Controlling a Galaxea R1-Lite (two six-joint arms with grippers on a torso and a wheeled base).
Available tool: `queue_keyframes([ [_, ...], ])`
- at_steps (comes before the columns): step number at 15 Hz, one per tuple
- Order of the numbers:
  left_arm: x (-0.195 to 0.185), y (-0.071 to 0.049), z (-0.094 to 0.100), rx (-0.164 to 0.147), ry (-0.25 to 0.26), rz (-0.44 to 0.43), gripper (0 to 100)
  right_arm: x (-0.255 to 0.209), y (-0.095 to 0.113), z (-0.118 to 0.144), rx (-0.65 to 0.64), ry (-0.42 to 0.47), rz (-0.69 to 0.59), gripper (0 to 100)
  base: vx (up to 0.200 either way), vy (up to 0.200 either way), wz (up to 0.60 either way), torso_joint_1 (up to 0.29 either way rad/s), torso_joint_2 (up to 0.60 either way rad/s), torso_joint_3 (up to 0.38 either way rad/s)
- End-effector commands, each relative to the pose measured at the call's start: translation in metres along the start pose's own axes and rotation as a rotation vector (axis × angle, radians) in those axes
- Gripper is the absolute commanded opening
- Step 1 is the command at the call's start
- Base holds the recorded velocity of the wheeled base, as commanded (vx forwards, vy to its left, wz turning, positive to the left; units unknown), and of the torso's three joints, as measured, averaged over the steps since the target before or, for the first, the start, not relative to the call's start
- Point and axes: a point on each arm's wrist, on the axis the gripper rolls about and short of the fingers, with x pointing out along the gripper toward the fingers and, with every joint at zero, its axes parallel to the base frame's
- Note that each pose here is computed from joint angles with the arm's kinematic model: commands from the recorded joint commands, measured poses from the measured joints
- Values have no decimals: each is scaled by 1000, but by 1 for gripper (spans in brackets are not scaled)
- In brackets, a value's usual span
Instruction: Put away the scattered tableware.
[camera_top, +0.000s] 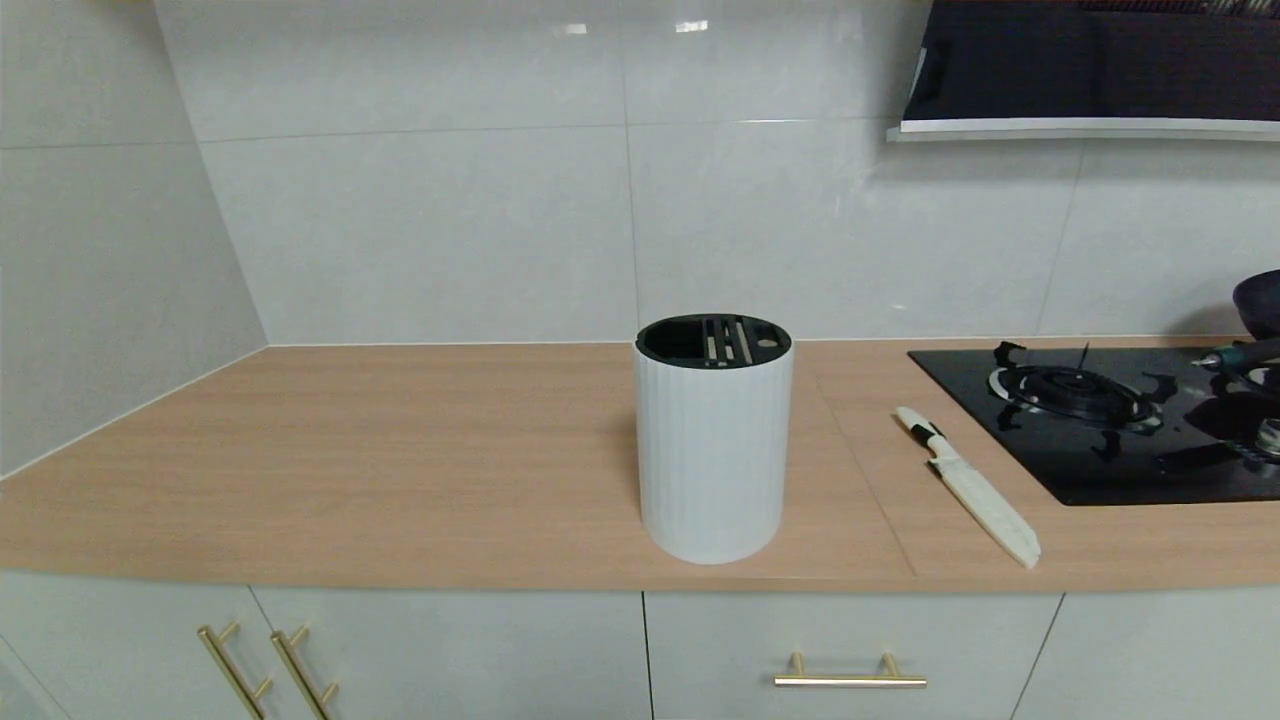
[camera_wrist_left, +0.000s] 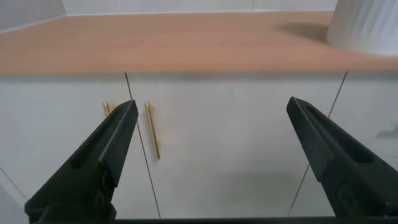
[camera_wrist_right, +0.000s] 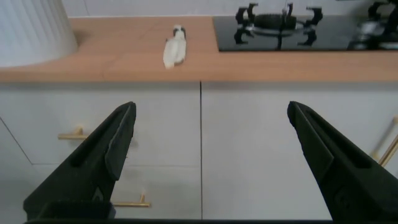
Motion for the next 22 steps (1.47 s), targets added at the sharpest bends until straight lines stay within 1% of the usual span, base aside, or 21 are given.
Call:
queue_keyframes([
  [1,0,0,0,0,0,0,100,0,0,0,0,1,1,100,0,0,0,222,-496,-281],
  [15,0,0,0,0,0,0,100,0,0,0,0,1,1,100,0,0,0,261,-558,-299],
  [19,0,0,0,0,0,0,100,0,0,0,0,1,1,100,0,0,0,206,-416,-217],
  [22,0,0,0,0,0,0,100,0,0,0,0,1,1,100,0,0,0,54,-109,-55],
])
